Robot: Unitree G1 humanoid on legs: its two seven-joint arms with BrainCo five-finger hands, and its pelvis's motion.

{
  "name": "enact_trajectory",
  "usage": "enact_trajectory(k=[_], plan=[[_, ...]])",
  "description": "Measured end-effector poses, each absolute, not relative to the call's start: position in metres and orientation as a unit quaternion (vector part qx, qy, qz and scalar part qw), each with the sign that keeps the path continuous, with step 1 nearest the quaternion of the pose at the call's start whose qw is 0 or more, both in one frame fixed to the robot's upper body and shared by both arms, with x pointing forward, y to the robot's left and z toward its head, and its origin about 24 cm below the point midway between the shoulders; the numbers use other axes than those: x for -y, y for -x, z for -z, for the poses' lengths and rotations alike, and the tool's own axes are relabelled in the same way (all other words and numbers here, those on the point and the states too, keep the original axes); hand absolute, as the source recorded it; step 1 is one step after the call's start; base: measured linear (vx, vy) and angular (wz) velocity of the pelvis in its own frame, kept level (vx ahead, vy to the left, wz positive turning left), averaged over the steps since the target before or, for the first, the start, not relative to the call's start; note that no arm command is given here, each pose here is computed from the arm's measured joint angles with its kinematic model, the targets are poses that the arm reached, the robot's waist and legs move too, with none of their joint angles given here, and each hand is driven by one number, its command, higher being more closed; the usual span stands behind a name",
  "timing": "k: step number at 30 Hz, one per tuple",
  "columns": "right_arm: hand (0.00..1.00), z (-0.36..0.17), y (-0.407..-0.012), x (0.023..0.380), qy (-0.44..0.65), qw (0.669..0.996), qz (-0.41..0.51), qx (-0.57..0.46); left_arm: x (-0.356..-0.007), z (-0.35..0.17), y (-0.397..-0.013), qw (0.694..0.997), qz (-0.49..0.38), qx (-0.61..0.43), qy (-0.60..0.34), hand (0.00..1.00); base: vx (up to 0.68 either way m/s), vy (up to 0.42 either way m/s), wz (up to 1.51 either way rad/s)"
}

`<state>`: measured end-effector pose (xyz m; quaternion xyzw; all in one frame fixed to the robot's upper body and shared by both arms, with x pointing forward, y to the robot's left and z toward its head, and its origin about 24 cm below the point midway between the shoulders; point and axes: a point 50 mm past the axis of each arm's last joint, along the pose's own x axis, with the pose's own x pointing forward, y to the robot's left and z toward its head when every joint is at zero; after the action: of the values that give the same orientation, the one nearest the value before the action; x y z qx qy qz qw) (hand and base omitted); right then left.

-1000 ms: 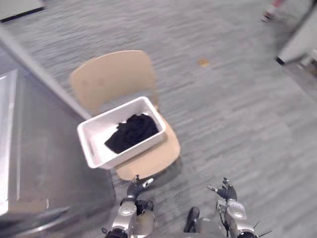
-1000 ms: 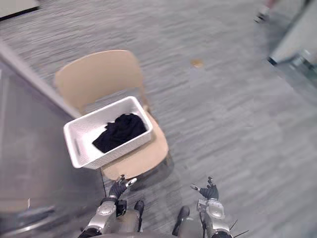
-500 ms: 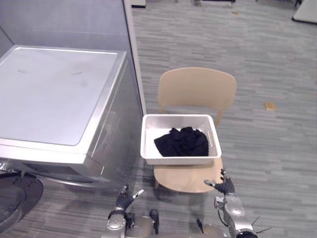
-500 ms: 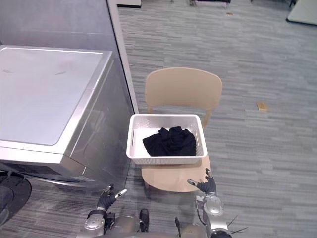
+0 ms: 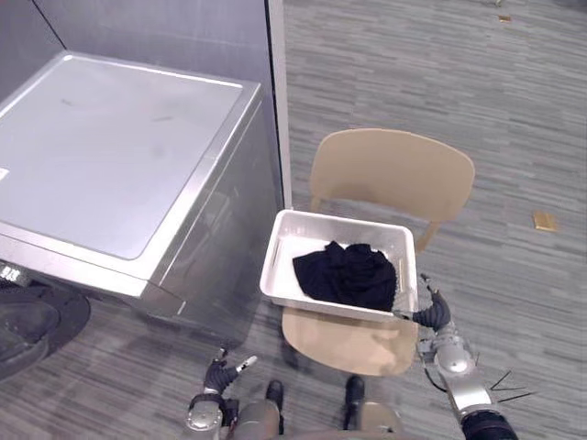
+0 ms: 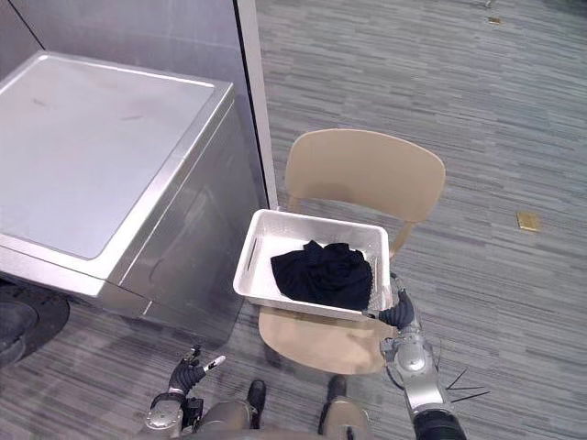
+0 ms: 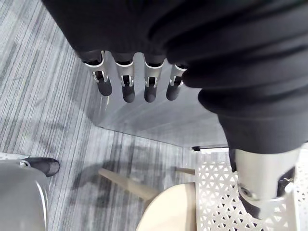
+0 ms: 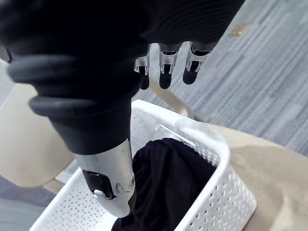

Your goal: Pick up the laundry basket with both hands and put the clothes into the washing machine.

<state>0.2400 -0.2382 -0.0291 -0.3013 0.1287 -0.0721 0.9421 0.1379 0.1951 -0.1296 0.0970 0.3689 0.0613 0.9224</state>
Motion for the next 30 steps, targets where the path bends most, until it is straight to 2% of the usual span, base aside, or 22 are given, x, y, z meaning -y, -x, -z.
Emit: enact_trajectory(k=[7,12,19,26,27,30], plan=[[0.00,-0.016,-0.305,0.233,0.359,0.930,0.040,-0.060,-0.193,0.122,-0.156,0.935,-0.057,-0.338,-0.096,0.00,-0.06,-0.027,0.25],[0.00,-0.060,-0.351,0.231,0.420,0.906,0.033,-0.025,-0.190,0.113,-0.172,0.944,-0.053,-0.311,-0.096,0.00,-0.16,-0.032,0.26],[0.00,-0.109,-0.378,0.265,0.475,0.874,0.096,-0.029,-0.186,0.102,-0.192,0.955,-0.057,-0.276,-0.093,0.00,-0.12,-0.028,0.19],[0.00,-0.150,-0.384,0.302,0.512,0.839,0.173,-0.054,-0.162,0.082,-0.227,0.971,-0.023,-0.220,-0.089,0.00,-0.05,-0.055,0.13],[1.00,-0.154,-0.384,0.305,0.519,0.835,0.176,-0.055,-0.159,0.080,-0.231,0.973,-0.019,-0.214,-0.088,0.00,-0.04,-0.069,0.12],[1.00,-0.159,-0.385,0.307,0.540,0.822,0.175,-0.058,-0.149,0.071,-0.243,0.978,-0.012,-0.193,-0.079,0.00,-0.04,-0.091,0.05]])
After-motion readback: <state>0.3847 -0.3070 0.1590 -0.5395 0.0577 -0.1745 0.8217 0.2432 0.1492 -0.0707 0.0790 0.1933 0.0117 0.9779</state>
